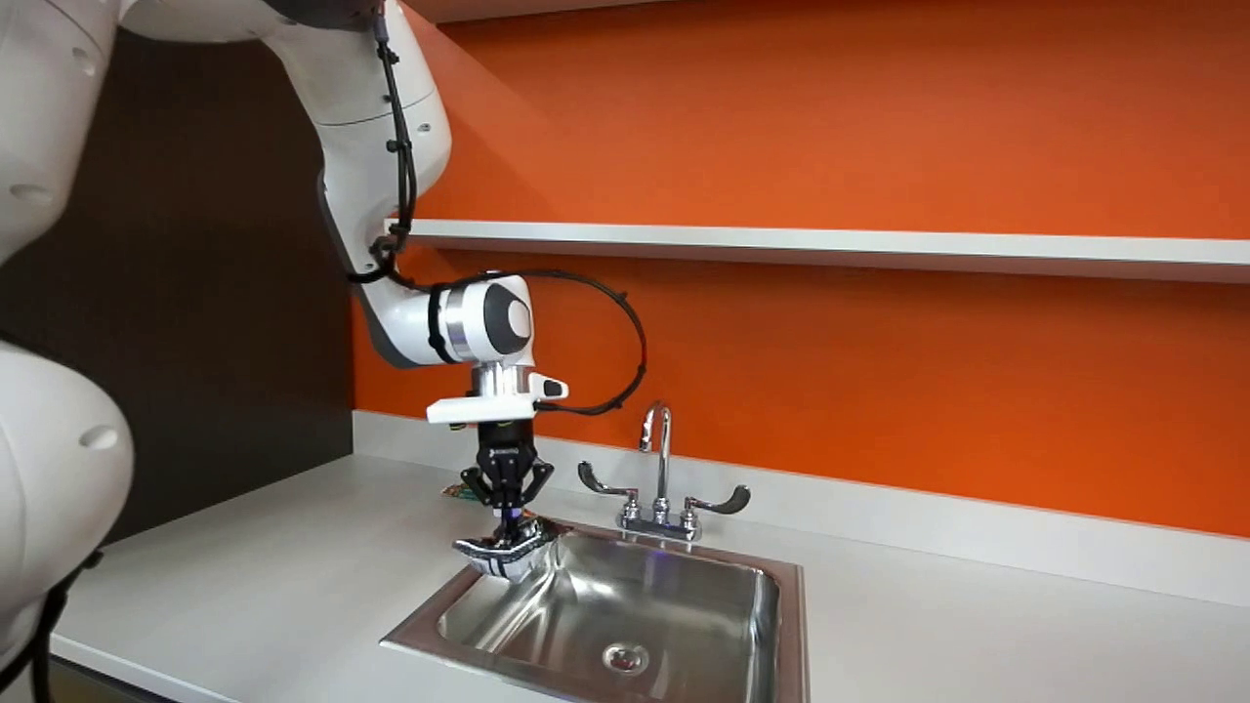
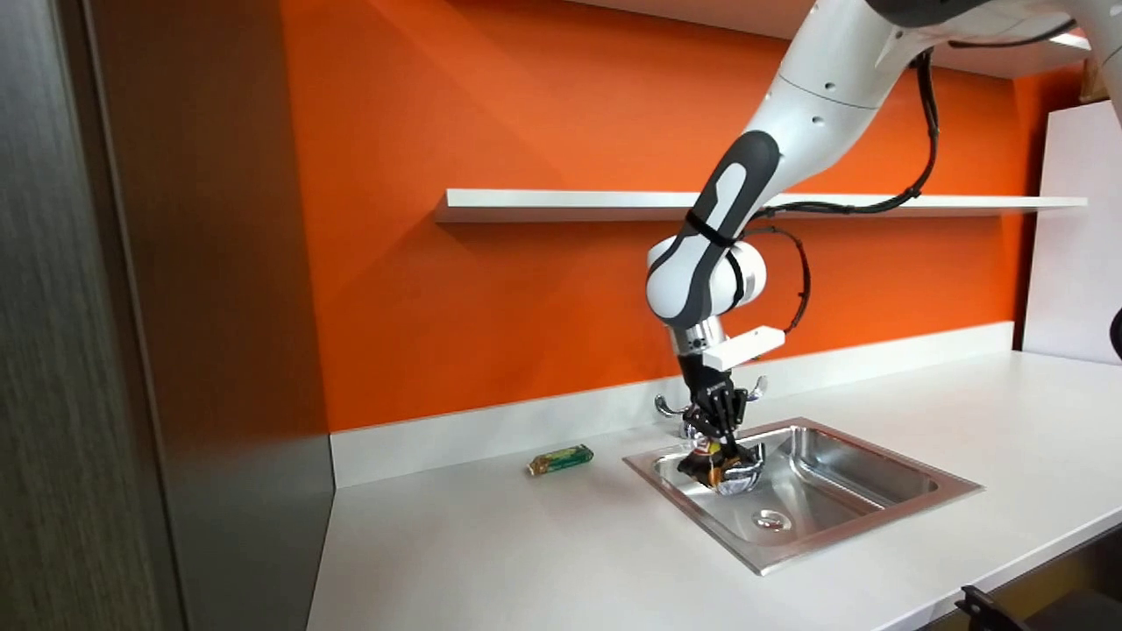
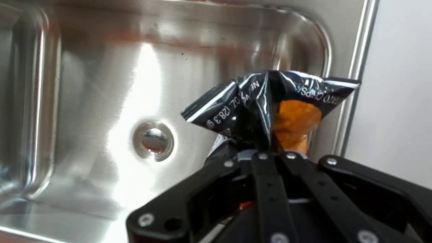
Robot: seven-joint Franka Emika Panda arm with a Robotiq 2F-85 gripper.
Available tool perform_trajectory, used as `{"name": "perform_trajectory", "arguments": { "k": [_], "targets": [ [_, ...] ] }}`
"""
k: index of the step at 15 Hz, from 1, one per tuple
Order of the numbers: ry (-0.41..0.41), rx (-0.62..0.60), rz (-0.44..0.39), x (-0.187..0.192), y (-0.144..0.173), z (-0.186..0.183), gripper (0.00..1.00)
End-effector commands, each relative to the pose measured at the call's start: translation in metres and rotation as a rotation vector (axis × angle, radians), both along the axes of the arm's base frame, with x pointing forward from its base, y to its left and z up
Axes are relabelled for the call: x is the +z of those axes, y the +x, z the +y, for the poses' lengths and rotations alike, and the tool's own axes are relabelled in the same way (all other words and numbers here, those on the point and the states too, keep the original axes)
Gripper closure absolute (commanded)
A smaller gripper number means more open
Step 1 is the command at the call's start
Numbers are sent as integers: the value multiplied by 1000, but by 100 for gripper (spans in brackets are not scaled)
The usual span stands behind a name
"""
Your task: Remove the snack pack out of the sink
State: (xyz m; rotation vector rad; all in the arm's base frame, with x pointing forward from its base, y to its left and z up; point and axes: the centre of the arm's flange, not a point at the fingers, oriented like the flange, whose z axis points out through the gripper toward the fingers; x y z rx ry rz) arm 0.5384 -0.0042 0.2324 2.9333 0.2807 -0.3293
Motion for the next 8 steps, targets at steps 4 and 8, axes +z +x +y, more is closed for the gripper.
{"name": "perform_trajectory", "arguments": {
  "k": [4, 8],
  "targets": [
    [-37, 191, 49, 22, -13, 88, 100],
    [-28, 301, 61, 8, -19, 134, 100]
  ]
}}
